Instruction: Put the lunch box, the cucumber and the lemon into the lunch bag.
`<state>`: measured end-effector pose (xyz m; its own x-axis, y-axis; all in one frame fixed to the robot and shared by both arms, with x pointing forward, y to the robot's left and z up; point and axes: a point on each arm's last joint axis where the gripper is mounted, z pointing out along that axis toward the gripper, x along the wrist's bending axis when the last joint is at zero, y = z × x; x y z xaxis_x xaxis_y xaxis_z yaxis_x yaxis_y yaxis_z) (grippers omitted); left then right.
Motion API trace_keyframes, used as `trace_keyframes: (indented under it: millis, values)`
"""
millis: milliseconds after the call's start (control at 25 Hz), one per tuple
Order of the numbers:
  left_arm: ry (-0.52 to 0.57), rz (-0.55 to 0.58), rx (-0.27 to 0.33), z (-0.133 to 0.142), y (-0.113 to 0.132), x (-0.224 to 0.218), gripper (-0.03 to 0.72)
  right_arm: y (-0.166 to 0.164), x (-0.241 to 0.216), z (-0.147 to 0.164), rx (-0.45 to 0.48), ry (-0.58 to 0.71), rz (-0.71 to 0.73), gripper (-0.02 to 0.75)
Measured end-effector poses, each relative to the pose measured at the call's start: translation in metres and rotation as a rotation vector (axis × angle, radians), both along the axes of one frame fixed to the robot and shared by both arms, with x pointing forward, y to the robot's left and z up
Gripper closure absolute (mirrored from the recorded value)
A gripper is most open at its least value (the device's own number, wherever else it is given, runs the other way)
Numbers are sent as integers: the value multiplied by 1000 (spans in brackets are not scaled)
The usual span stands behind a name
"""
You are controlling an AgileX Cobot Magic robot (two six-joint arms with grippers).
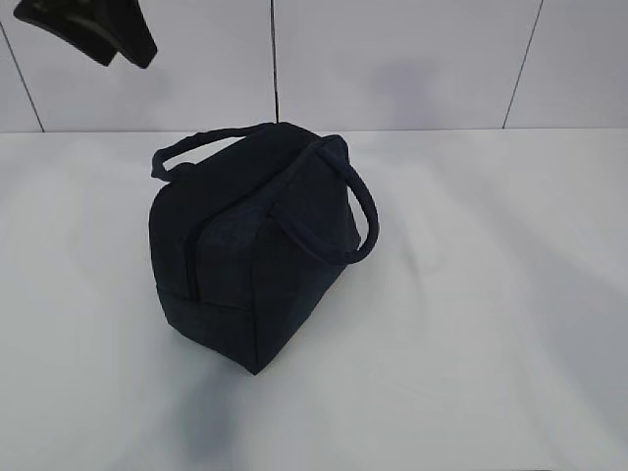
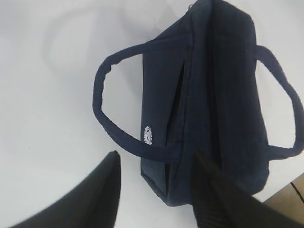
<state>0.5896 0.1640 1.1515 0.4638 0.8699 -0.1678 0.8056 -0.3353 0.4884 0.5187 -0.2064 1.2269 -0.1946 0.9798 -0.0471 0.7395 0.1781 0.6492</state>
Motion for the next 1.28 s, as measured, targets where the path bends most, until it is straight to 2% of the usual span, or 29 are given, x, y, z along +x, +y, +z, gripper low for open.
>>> trace_keyframes:
  millis: [160, 480, 840, 1080, 1280]
  values:
    - [-53, 7, -21, 23, 5, -16, 344, -9, -22, 2, 8, -6, -16, 260]
    - [-122, 32, -15, 50, 21, -53, 344, -28, -73, 0, 17, -21, -19, 250]
    - [-146, 41, 10, 54, 47, -123, 344, -47, -114, -27, -26, 8, -31, 250]
    - [-219, 59, 46, 58, 69, -175, 344, -56, -140, -46, -33, 25, -31, 250]
    - [-271, 63, 33, 54, 84, -216, 344, -67, -169, -53, -17, -14, -31, 250]
